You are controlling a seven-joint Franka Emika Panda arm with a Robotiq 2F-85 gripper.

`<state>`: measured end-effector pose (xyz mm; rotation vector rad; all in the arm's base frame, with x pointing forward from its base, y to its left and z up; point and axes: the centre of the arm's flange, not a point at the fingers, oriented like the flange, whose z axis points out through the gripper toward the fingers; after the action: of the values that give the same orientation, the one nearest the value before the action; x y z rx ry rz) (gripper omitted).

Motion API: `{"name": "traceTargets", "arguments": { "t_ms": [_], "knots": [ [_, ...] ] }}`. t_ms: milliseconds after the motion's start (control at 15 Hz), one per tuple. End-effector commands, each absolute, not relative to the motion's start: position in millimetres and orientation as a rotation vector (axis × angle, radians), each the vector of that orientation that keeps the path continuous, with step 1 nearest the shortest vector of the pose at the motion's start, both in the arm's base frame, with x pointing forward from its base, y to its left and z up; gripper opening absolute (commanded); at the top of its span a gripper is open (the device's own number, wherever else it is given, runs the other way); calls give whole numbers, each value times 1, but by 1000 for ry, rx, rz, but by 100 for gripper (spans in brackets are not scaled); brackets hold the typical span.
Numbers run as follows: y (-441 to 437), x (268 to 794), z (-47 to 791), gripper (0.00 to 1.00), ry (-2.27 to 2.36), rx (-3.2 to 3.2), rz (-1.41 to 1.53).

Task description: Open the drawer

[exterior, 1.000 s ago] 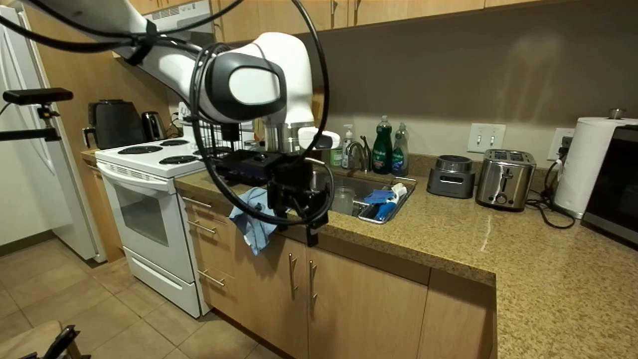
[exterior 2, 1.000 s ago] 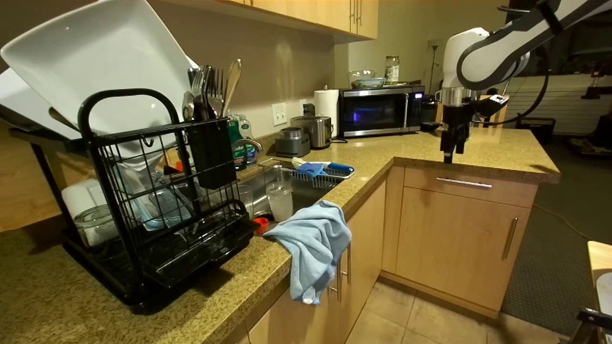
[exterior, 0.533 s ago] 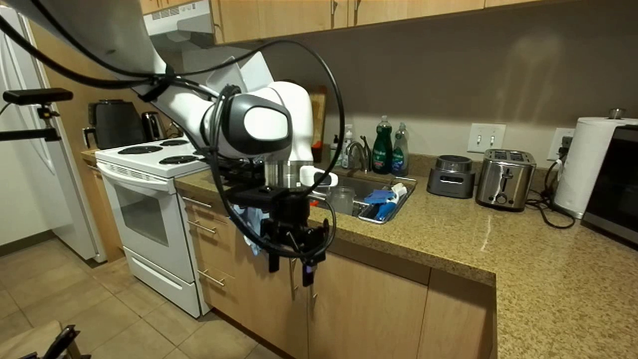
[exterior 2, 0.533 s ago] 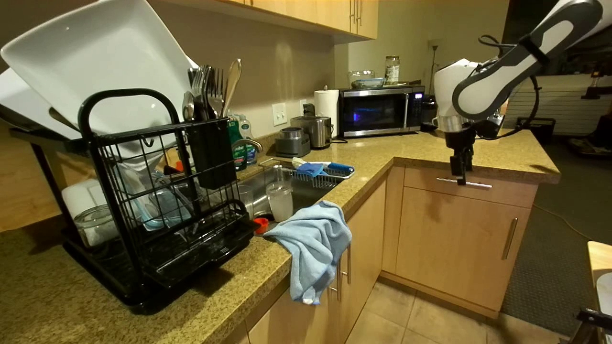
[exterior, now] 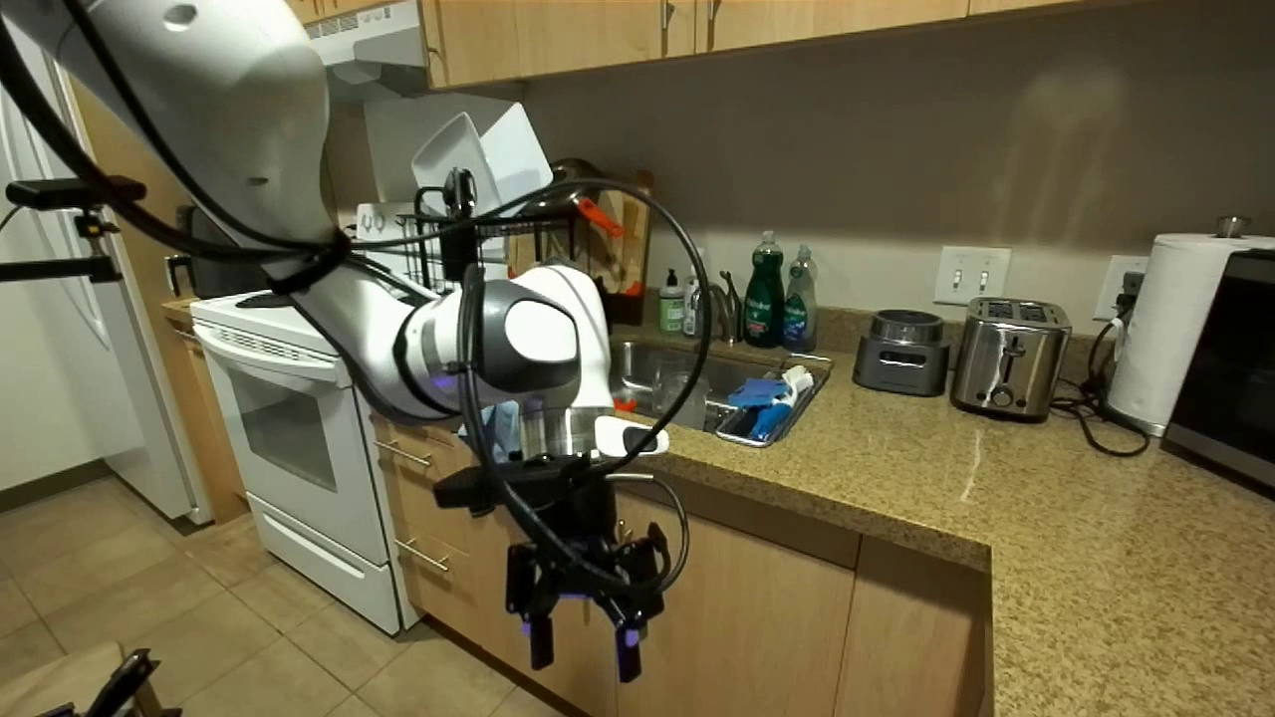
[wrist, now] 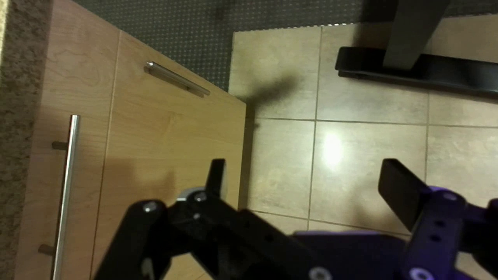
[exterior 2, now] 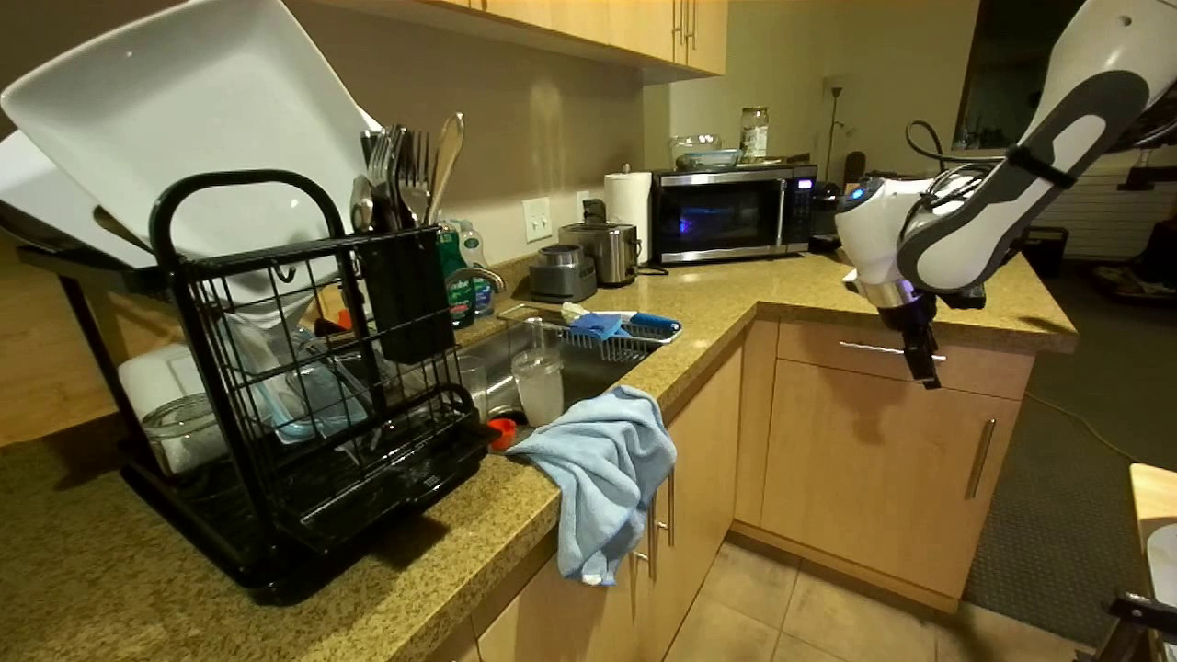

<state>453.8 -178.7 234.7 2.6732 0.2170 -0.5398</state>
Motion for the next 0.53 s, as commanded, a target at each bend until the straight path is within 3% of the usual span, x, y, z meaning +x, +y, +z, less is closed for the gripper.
{"name": "traceTargets", "arguments": {
  "t_ms": [0,467],
  "knots": [
    [-194,448,209,100,248,2551,-509],
    [-219,477,205,100,243,2383,-378]
  ]
}}
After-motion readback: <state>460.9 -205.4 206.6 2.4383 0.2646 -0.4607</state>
